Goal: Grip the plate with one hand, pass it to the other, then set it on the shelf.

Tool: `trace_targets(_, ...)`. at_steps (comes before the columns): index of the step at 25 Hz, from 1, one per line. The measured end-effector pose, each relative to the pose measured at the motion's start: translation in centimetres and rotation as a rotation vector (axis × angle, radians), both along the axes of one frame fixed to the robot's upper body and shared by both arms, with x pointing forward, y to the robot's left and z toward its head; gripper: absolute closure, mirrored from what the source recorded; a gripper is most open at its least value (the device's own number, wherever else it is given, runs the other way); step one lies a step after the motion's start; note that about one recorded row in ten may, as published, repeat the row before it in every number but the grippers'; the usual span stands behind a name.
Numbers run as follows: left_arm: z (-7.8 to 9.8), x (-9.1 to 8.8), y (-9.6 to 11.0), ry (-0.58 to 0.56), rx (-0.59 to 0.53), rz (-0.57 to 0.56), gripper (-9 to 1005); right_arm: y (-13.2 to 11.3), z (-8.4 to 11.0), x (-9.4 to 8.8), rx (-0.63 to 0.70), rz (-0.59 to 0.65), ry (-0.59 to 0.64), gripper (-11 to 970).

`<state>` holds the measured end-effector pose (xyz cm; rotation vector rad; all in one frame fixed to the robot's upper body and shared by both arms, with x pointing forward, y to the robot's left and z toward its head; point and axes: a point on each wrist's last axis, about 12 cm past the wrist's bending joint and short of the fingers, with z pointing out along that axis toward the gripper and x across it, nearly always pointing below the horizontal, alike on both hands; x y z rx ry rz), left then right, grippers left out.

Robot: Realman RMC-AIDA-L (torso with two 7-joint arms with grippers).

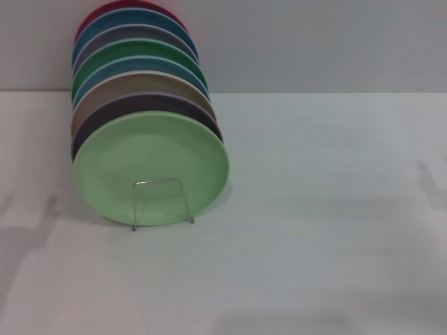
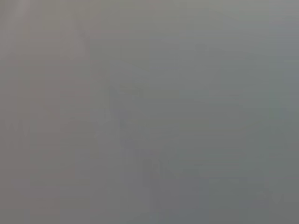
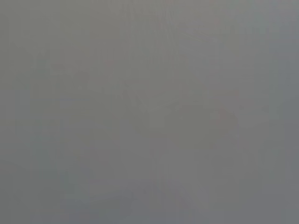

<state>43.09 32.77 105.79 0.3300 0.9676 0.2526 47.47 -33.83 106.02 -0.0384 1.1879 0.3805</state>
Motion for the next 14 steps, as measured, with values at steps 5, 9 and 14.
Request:
trace_targets(5, -0.9, -1.4, 1.3, 0.069, -0.116, 0.032, 175, 0.3, -0.3, 0.8, -0.037, -0.028, 0.02, 339)
trace_targets(9, -1.4, -1.7, 2.5, 0.113, -0.226, 0.08, 175, 0.8, -0.7, 1.4, -0.052, -0.034, 0.048, 339)
trace_targets(14, -1.7, -1.7, 2.5, 0.141, -0.245, 0.08, 175, 0.7, -0.7, 1.4, -0.05, -0.041, 0.047, 339)
